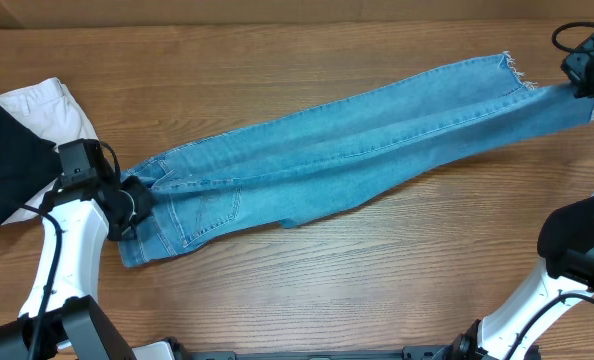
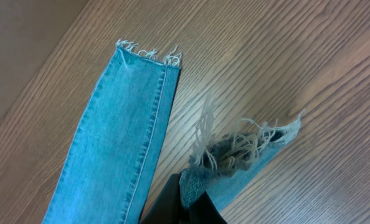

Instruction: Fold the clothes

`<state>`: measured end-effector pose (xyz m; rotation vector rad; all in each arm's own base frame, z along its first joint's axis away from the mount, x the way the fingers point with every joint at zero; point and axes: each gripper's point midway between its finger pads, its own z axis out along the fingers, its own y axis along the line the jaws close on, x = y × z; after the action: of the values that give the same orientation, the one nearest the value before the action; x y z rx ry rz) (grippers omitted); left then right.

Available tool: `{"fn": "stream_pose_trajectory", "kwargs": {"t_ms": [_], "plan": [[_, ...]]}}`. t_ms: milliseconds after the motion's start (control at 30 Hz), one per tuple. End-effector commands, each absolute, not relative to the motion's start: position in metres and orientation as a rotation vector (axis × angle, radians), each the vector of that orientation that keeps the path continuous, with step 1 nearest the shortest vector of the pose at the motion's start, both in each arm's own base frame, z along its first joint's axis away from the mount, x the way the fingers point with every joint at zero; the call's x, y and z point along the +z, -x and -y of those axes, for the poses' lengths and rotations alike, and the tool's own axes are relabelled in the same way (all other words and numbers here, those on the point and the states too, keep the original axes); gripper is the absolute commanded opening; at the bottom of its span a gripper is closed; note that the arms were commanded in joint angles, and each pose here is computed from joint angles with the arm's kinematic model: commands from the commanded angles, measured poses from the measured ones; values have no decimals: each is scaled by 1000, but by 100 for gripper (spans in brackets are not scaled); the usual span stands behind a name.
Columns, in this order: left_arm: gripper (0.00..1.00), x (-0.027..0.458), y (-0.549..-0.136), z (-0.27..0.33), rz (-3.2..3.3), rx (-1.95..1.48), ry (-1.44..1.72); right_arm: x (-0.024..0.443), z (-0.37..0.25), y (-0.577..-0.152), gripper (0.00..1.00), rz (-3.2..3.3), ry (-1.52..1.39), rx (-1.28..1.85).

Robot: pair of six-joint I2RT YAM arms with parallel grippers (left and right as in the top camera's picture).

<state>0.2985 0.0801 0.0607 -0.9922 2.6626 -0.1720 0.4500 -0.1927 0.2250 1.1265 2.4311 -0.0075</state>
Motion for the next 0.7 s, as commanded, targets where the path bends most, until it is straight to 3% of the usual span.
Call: {"fn": "stream_pose_trajectory", "kwargs": {"t_ms": [0, 167, 400, 667], "plan": [[8, 56, -309, -81, -2650, -184, 949, 235, 198, -451, 4, -2400, -1119, -40], [9, 40, -324, -86, -2631, -184, 959, 235, 198, -451, 4, -2401, -1119, -40], [5, -8, -313, -82, -2760, -188, 1022, 230, 198, -451, 4, -2413, -1123, -40], [4, -11, -314, -88, -2741, -151, 1059, 221, 199, -456, 4, -2414, -1121, -41]]}}
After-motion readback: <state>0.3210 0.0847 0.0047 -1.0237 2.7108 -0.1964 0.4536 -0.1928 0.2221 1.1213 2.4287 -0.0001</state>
